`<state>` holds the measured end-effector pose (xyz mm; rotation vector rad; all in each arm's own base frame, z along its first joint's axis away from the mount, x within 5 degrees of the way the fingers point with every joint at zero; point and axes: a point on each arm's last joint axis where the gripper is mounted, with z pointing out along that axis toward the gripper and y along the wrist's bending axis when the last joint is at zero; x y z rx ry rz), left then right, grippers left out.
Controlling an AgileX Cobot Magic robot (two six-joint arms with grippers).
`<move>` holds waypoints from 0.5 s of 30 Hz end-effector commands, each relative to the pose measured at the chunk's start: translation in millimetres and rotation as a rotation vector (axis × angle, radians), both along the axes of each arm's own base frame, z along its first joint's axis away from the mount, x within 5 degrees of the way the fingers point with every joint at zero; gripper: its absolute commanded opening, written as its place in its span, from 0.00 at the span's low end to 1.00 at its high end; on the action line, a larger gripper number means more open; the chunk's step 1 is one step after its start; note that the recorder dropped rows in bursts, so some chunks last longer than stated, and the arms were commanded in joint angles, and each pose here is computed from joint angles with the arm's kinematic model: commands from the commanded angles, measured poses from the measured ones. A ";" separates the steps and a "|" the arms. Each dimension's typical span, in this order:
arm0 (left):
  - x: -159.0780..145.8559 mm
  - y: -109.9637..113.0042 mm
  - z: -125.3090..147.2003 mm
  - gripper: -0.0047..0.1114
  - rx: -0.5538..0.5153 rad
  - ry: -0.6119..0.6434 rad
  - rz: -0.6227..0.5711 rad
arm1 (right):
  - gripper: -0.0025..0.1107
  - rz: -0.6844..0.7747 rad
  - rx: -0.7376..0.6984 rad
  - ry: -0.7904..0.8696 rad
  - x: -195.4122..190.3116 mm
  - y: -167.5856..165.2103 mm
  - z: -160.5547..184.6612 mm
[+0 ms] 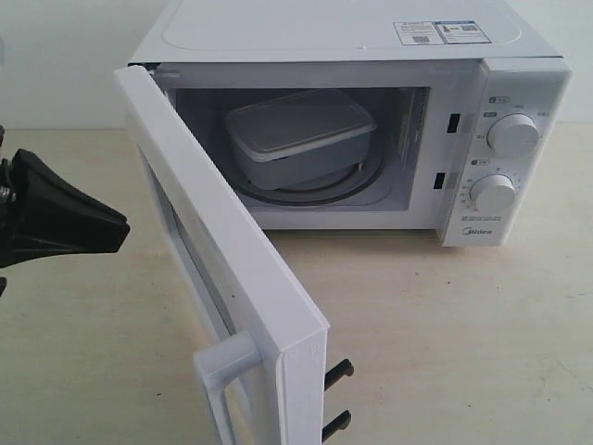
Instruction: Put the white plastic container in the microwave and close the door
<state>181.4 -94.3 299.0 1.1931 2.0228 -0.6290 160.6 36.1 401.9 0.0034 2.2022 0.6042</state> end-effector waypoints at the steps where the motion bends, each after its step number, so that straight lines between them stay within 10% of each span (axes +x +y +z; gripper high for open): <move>1: 2.9 -3.4 0.6 0.08 -0.019 -0.004 -0.009 | 0.02 -0.027 0.085 -0.040 9.6 1.3 5.6; 15: 29.2 -51.6 -8.6 0.08 0.011 -0.002 -0.138 | 0.02 0.199 -0.032 -0.027 -0.2 10.2 -0.3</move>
